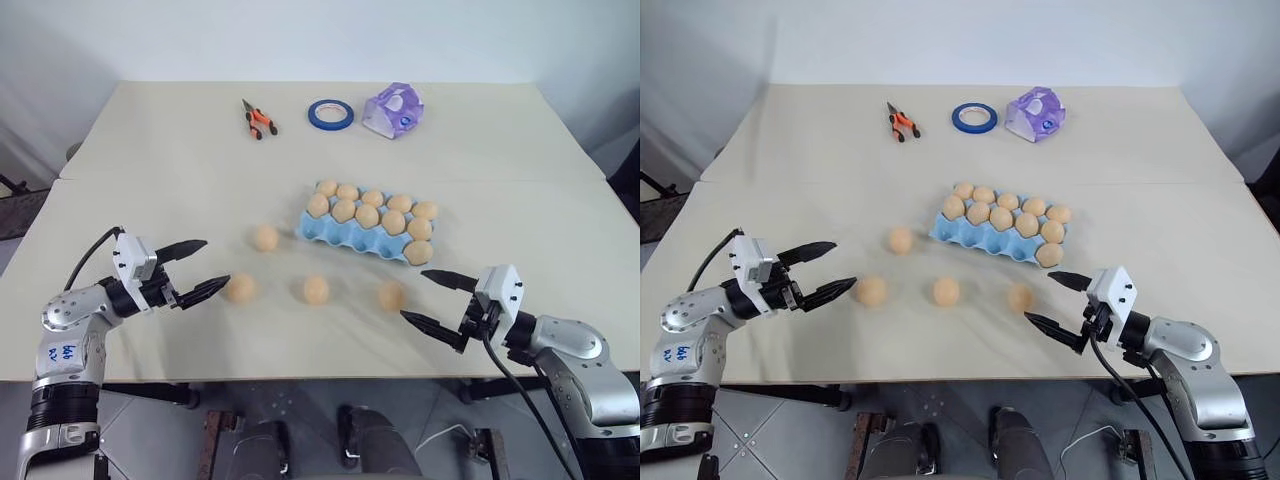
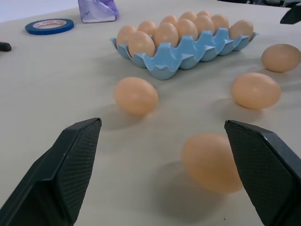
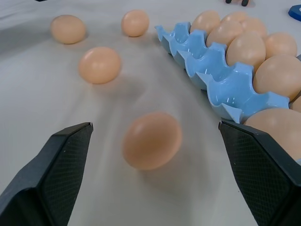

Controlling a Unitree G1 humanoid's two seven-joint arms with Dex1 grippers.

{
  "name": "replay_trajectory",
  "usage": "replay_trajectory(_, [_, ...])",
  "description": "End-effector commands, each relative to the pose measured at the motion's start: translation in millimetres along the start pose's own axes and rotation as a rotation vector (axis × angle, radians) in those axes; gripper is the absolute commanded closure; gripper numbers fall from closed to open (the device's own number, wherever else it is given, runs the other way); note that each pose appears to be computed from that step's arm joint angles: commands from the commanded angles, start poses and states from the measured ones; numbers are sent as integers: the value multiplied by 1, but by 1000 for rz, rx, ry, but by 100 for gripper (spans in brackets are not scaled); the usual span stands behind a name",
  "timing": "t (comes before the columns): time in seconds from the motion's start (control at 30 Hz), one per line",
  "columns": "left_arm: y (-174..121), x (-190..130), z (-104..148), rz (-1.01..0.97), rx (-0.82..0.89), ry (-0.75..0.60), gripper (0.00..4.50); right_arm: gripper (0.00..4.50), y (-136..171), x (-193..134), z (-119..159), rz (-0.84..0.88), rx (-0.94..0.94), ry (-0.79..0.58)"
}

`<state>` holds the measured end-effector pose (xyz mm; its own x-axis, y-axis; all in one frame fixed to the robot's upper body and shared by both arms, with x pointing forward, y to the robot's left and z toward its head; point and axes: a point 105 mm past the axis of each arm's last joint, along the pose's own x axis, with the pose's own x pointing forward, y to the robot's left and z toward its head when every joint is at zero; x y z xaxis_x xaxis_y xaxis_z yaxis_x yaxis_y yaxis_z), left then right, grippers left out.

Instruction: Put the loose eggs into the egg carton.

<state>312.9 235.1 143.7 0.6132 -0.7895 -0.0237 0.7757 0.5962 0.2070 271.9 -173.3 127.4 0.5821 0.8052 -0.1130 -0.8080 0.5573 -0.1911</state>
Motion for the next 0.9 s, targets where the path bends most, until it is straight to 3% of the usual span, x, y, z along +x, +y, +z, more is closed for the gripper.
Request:
replay_trajectory(0.03, [2, 1, 10, -15, 29, -30, 2, 0, -9, -6, 11, -30, -43, -25])
replay_trajectory(0.9, [4, 11, 12, -28, 39, -23, 2, 0, -8, -3, 19, -74, -39, -44])
